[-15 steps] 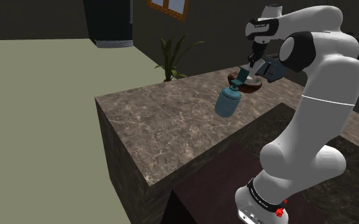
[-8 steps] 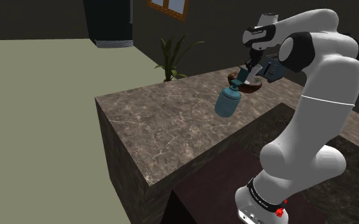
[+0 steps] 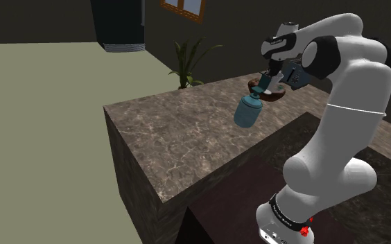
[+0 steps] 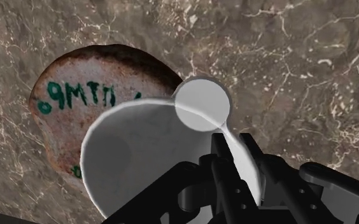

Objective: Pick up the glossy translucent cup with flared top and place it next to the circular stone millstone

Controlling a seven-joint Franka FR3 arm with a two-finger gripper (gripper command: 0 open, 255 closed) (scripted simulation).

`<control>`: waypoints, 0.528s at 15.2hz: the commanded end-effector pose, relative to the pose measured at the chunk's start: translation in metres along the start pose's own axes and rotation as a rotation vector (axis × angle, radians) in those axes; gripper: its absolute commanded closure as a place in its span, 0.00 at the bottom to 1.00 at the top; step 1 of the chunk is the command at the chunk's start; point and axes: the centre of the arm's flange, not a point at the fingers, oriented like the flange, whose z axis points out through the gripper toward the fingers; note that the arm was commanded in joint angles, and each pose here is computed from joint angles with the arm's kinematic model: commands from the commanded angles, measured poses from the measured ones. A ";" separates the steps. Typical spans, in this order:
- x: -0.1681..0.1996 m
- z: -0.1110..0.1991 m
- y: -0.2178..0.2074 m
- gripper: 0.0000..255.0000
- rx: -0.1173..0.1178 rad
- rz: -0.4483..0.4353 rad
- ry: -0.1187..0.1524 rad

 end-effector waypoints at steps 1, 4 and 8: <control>-0.004 0.019 -0.005 1.00 0.010 -0.001 -0.013; -0.005 0.034 -0.010 1.00 0.010 -0.001 -0.013; -0.006 0.054 -0.017 1.00 0.010 -0.001 -0.013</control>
